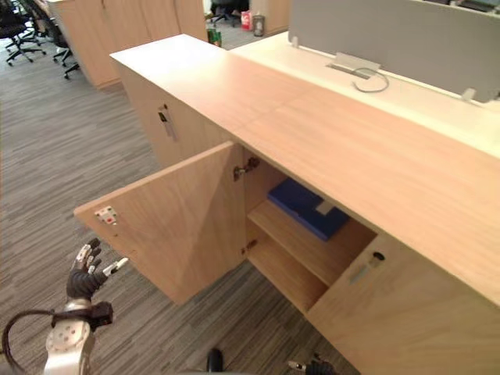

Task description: Walk over to the cabinet, pick up the folder, carry it to the office cabinet, place the folder inside the office cabinet, then close the office cabinet door

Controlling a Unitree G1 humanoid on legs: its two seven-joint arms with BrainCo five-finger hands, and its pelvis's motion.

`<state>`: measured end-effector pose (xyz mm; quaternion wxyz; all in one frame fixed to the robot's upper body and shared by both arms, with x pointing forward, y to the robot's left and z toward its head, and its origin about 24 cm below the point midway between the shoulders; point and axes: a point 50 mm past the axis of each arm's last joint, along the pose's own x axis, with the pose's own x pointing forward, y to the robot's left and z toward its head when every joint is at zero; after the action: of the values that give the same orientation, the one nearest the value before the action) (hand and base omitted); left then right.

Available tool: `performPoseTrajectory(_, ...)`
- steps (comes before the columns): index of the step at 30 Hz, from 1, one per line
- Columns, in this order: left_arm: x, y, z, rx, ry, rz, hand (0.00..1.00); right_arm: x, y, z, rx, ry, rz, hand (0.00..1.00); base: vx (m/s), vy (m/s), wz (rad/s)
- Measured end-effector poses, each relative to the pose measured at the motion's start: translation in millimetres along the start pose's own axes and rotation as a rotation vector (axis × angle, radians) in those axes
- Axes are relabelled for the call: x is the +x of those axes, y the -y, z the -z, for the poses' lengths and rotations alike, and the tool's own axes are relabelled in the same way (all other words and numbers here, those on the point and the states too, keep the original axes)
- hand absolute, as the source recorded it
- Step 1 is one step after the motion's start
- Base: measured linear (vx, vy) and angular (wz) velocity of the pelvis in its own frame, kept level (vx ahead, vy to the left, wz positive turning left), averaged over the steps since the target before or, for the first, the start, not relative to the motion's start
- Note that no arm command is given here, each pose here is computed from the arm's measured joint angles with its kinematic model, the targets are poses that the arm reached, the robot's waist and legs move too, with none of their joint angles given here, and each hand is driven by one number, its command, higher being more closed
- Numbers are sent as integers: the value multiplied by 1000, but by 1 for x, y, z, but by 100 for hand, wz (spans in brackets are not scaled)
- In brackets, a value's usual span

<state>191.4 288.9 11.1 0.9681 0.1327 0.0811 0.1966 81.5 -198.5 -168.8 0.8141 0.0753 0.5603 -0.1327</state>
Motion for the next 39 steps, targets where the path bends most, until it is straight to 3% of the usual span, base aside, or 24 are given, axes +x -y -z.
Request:
performPoseTrajectory(2,17,-11,-2,75,-18,-21,0,0,-1,-1,-2,8,-2,0,-57,-16,-16)
performPoseTrajectory(8,53,-49,-3,118,-99,-143,0,-1,1,0,2,7,2,0,0,-9,-19)
performPoseTrajectory(16,84,-86,-6,-73,-211,-291,0,-1,3,4,73,-3,12,0,65,-3,-16)
performPoseTrajectory(28,85,-83,3,-103,-274,-279,0,-5,17,19,230,-33,68,0,-39,18,-3)
performPoseTrajectory(37,95,-41,-26,94,-134,-91,0,-5,16,21,218,-40,74,0,-5,30,10)
performPoseTrajectory(39,90,-32,-30,240,-105,15,0,-5,15,21,190,-44,65,0,33,43,27)
